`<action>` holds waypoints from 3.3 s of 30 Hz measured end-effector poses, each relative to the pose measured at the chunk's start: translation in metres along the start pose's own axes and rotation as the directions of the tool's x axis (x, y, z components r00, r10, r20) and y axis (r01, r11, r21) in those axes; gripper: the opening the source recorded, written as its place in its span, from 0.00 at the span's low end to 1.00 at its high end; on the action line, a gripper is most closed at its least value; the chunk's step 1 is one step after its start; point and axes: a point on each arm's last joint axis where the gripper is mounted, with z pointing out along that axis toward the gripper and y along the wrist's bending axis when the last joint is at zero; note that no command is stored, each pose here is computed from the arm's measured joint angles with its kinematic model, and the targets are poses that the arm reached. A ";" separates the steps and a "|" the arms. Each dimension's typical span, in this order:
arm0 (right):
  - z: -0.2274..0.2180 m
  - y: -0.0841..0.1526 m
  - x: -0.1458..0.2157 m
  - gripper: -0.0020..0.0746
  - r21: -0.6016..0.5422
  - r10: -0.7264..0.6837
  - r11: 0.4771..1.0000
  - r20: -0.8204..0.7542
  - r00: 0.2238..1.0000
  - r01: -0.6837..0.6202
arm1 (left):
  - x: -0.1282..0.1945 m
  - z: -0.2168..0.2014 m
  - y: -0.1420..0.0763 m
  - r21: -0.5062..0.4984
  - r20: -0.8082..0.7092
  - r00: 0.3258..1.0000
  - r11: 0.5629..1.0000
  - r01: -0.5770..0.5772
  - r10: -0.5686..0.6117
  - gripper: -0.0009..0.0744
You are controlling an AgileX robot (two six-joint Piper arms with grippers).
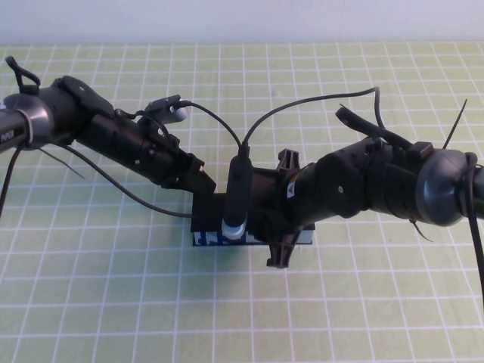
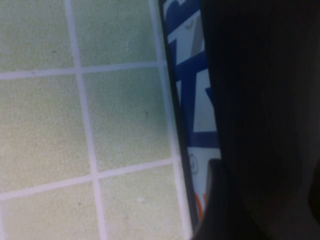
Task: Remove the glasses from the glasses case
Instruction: Pick up the glasses from the glasses case
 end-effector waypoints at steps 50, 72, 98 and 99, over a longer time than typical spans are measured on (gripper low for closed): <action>-0.015 -0.004 -0.006 0.04 0.029 -0.057 0.998 0.009 0.998 0.057 | -0.006 -0.027 -0.010 0.001 0.027 0.999 1.000 -0.027 0.027 0.01; -0.016 -0.007 -0.008 0.03 0.060 0.037 0.997 0.039 0.999 -0.040 | 0.087 -0.060 -0.070 -0.017 0.219 0.922 0.946 -0.323 0.318 0.01; -0.016 -0.008 -0.010 0.03 0.063 0.067 0.996 0.055 0.996 -0.071 | 0.082 -0.012 -0.020 -0.040 0.372 0.886 0.959 -0.281 0.276 0.01; -0.016 -0.008 -0.010 0.03 0.063 0.067 0.996 0.055 0.996 -0.071 | 0.083 -0.010 -0.018 -0.039 0.373 0.888 0.960 -0.276 0.270 0.01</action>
